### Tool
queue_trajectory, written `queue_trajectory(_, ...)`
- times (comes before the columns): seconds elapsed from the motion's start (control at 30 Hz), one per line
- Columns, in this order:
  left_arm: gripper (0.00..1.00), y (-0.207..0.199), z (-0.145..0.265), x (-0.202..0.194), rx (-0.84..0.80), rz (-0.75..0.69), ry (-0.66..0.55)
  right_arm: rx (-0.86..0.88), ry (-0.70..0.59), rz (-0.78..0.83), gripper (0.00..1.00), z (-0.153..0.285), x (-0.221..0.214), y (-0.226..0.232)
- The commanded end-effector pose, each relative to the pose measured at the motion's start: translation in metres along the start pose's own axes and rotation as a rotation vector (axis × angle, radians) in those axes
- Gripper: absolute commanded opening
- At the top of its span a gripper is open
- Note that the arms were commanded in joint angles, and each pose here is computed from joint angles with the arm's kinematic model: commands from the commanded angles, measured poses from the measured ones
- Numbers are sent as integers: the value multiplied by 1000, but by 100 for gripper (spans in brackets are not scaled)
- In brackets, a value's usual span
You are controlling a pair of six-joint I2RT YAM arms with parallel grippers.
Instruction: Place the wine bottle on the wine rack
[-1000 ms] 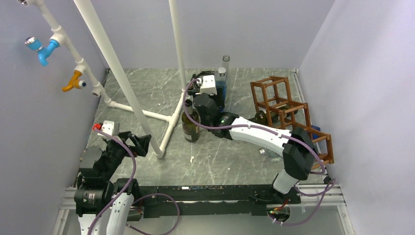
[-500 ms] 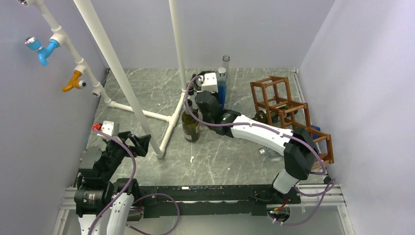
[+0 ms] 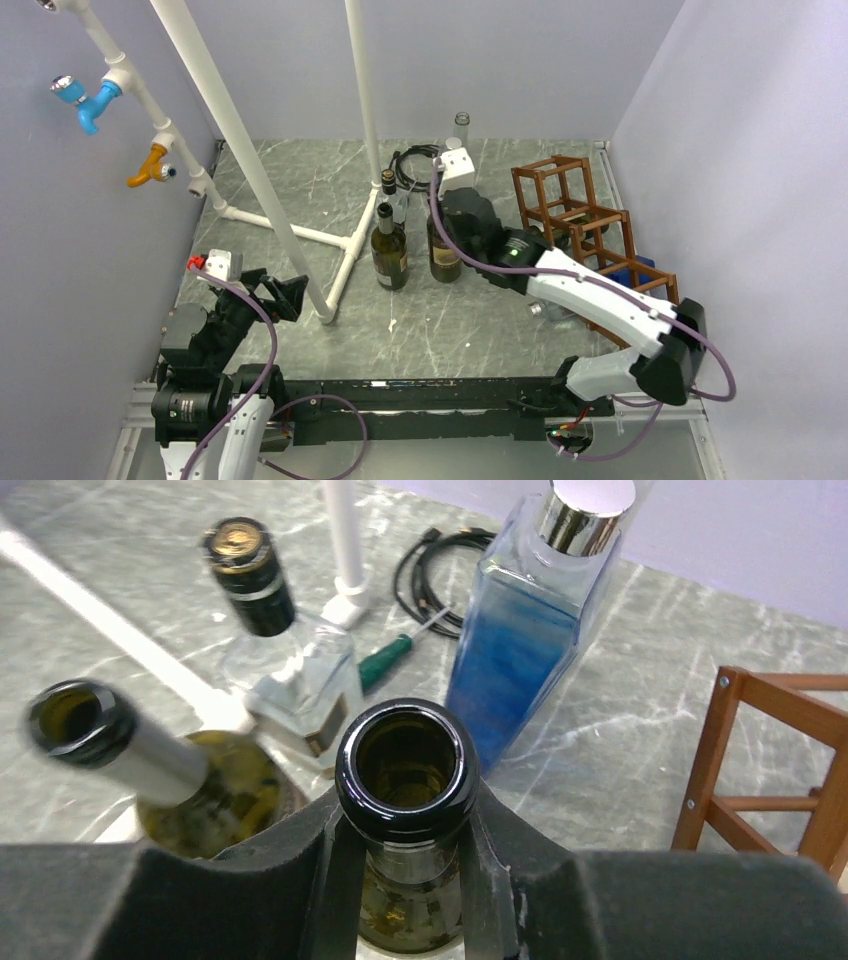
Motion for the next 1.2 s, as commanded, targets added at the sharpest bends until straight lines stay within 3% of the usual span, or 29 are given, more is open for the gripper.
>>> queue_trajectory(0.0, 97, -2, 1, 6, -13, -8, -52, 193, -111, -60, 0, 36, 36, -6)
queue_trajectory(0.17, 97, -2, 0, 6, -21, -6, -44, 345, -149, -46, 0, 67, 49, -14)
queue_trajectory(0.67, 97, -1, -4, 6, -24, -1, -29, 581, -79, 242, 0, 145, 31, -65)
queue_trajectory(0.93, 97, -1, -6, 6, -24, 2, -18, 399, -12, 337, 0, 151, 29, -90)
queue_trajectory(1.17, 97, 0, -6, 6, -20, 3, -16, 344, 27, 466, 0, 147, 27, -97)
Point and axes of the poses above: each gripper's point midway between its finger pads, its own z axis back along the fingers, its own y axis along the line the jaws close on, x = y × z, the point moved 10 cm from there along z, back along the fingers, and after that the axes turned 7 degrees about -z, right-handed, at the moved point
